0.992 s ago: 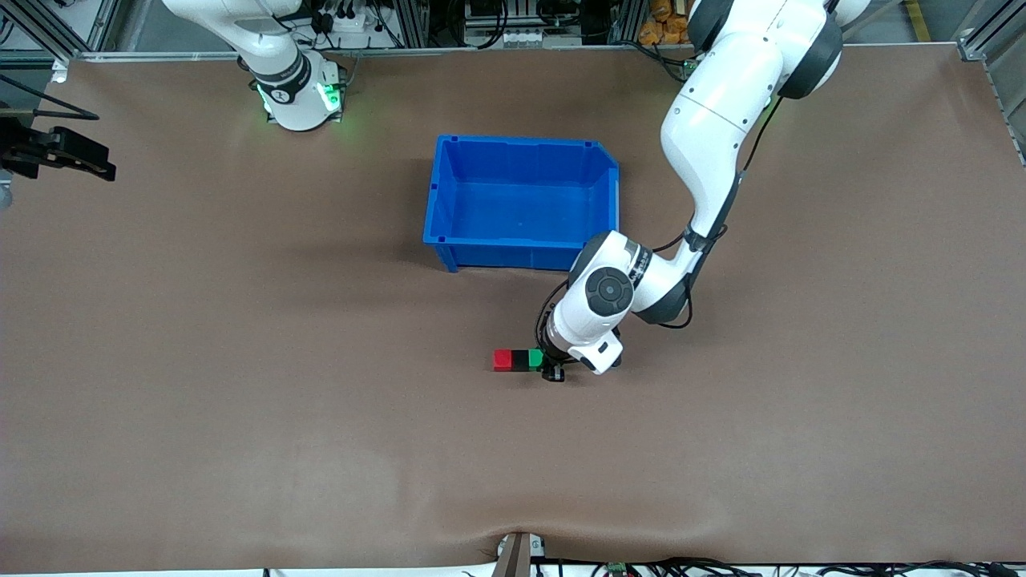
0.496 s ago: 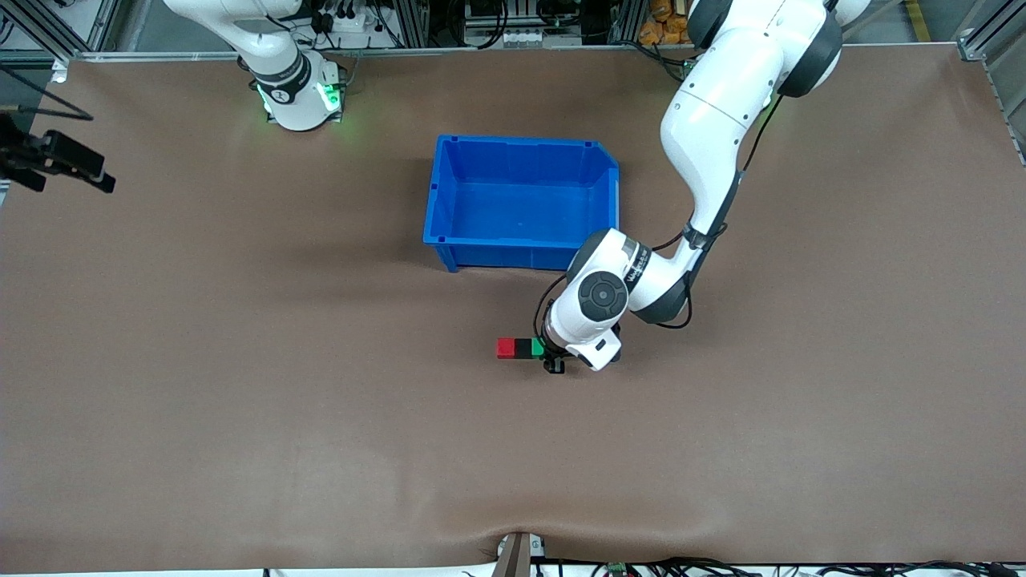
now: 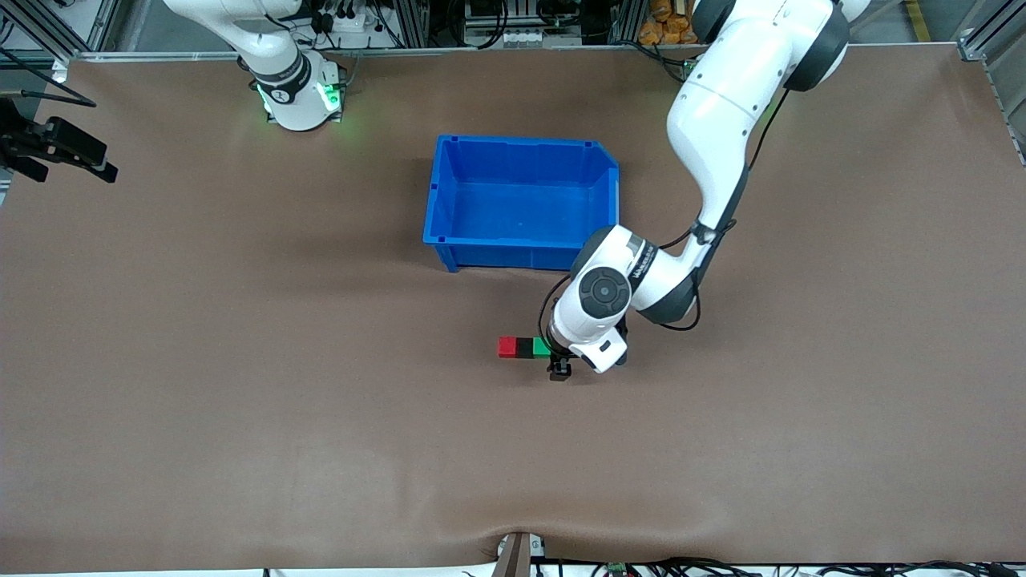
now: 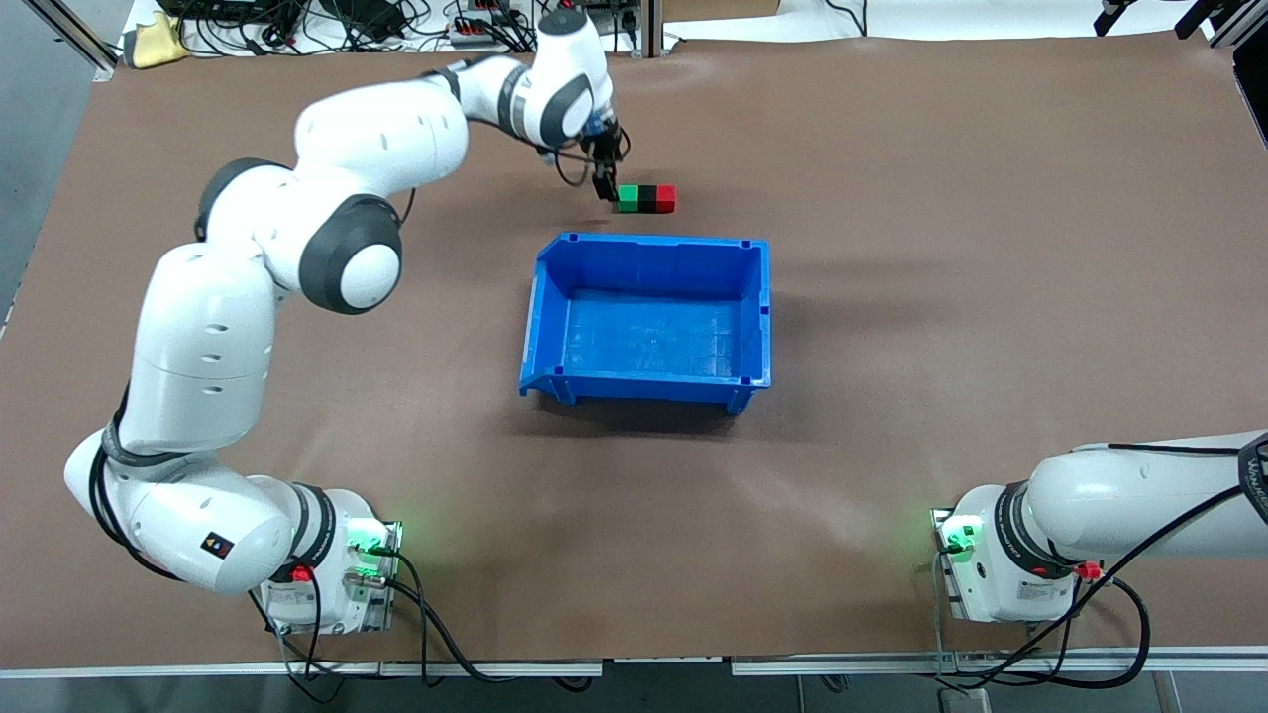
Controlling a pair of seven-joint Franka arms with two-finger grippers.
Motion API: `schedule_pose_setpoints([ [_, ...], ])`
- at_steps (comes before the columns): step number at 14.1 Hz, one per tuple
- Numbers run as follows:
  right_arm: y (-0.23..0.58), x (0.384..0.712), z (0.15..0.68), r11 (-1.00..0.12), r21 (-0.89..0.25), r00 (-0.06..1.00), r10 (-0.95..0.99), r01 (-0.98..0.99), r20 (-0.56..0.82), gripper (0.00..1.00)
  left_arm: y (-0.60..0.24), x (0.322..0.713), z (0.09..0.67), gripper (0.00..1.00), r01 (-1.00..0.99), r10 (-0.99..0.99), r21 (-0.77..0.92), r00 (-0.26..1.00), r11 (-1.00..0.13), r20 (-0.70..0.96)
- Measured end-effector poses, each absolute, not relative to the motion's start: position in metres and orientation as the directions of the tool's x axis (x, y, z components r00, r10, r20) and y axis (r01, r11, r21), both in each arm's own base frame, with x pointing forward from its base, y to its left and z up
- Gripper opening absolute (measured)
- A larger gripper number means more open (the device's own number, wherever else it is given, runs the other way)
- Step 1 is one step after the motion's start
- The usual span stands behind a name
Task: Attach green and red cubes to black cube
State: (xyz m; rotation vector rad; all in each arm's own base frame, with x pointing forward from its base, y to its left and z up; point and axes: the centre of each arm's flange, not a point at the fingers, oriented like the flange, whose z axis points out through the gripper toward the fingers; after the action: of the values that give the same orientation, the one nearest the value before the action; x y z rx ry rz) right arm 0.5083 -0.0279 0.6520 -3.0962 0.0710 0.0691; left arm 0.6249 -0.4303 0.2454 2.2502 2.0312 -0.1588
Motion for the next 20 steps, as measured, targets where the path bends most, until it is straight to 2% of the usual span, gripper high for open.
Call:
schedule_pose_setpoints([
  [4,-0.029,0.509,0.652,-0.998,-0.042,0.998,-0.046,-0.048,-0.043,1.00,-0.352,0.656,0.359,1.00,0.934,0.926,0.037,0.356,-0.354,-0.123],
  [8,-0.029,0.509,0.652,-0.998,-0.040,0.998,-0.048,-0.049,-0.039,1.00,-0.244,0.665,0.462,1.00,0.822,0.816,0.030,0.569,-0.569,-0.102],
  [14,-0.030,0.510,0.652,-0.998,-0.038,0.998,-0.048,-0.050,-0.039,1.00,-0.120,0.633,0.557,1.00,0.589,0.585,-0.011,0.800,-0.808,-0.133],
  [17,-0.030,0.510,0.651,-0.998,-0.037,0.998,-0.049,-0.051,-0.042,1.00,-0.064,0.611,0.593,1.00,0.461,0.455,-0.003,0.877,-0.888,-0.154],
  [20,-0.032,0.509,0.650,-0.998,-0.023,0.998,-0.051,-0.052,-0.049,1.00,-0.048,0.591,0.606,1.00,0.332,0.326,0.015,0.933,-0.943,-0.154],
])
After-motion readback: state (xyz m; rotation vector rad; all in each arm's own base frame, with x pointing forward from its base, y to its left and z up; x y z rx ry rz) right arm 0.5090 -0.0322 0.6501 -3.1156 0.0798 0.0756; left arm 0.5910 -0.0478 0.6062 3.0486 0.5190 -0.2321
